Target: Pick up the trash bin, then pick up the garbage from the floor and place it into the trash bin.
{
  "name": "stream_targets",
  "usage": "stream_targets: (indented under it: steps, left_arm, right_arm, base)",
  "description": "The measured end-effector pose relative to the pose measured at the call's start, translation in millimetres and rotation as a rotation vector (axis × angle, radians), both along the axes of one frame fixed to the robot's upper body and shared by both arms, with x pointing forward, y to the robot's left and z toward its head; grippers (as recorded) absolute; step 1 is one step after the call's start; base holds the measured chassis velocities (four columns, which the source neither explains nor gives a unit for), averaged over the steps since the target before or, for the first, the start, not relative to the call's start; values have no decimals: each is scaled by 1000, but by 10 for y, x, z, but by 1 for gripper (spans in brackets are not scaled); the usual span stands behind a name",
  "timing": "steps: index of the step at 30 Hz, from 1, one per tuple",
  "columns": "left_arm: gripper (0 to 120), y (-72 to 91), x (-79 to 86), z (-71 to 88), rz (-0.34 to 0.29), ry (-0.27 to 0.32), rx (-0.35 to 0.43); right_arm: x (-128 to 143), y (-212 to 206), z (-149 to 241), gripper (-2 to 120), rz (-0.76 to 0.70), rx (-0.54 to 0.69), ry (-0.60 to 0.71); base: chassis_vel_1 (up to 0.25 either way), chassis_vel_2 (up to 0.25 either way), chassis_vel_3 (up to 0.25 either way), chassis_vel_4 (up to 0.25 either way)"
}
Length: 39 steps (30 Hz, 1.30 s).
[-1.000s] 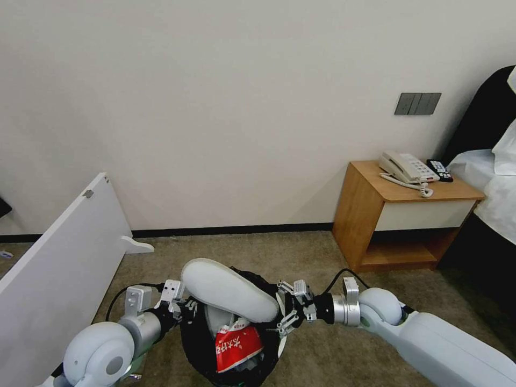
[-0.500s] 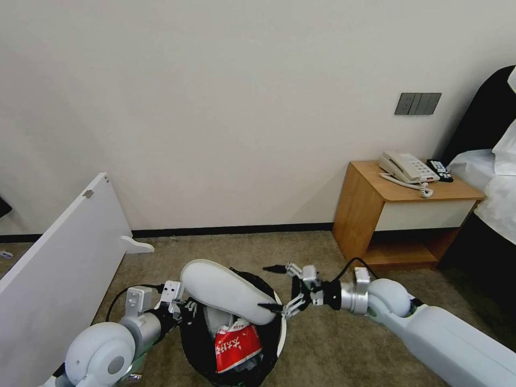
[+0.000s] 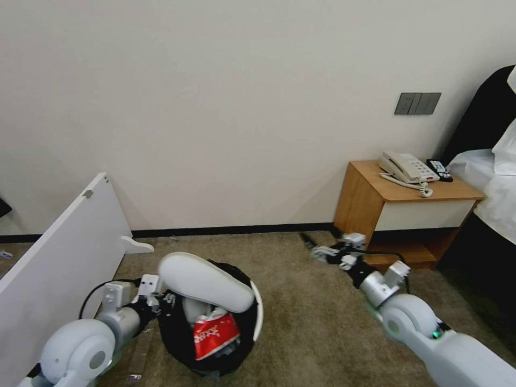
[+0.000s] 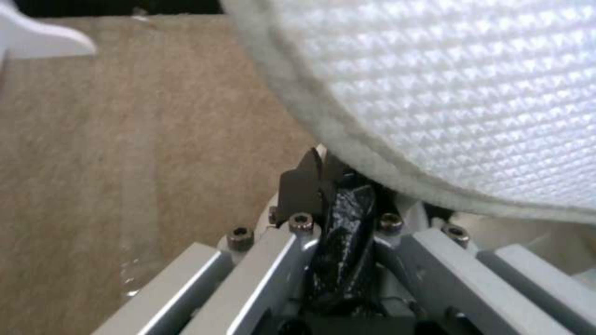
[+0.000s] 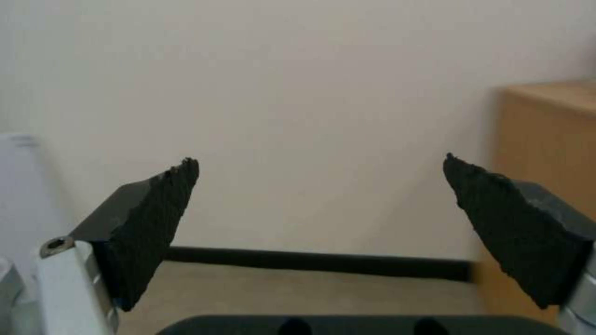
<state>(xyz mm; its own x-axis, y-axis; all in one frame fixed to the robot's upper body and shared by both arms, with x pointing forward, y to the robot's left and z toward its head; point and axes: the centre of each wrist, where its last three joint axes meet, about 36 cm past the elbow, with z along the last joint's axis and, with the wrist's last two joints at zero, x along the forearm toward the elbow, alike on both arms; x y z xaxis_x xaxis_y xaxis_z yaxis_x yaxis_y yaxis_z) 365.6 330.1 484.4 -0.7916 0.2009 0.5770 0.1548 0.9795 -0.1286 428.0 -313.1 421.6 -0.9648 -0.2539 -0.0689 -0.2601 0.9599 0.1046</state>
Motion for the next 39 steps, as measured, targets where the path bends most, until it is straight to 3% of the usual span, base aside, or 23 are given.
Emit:
stream_targets:
  steps: [5,7,12,22,27,39]
  left_arm:
    - [2,142,-40,-10,57,-12,6]
    - [2,254,-77,32,91,-24,14]
    - [2,346,-114,69,124,-33,19]
    - [2,356,-188,121,136,-44,10]
    - [2,356,-194,76,148,-38,2]
    - [2,389,-188,26,167,-32,-9]
  right_arm:
    - [-294,-205,-40,100,-115,-57,8]
    - [-570,-345,-10,100,-180,-126,27]
    - [-826,-383,29,100,-232,-168,33]
    - [-1478,-411,-441,100,-251,-255,53]
    - [-1547,-305,-513,100,-263,-234,43]
    - [-1426,-268,-489,100,-209,-161,-4]
  base:
    - [0,0,0,0]
    - [0,0,0,0]
    - [0,0,0,0]
    - [0,0,0,0]
    - [0,0,0,0]
    - [0,0,0,0]
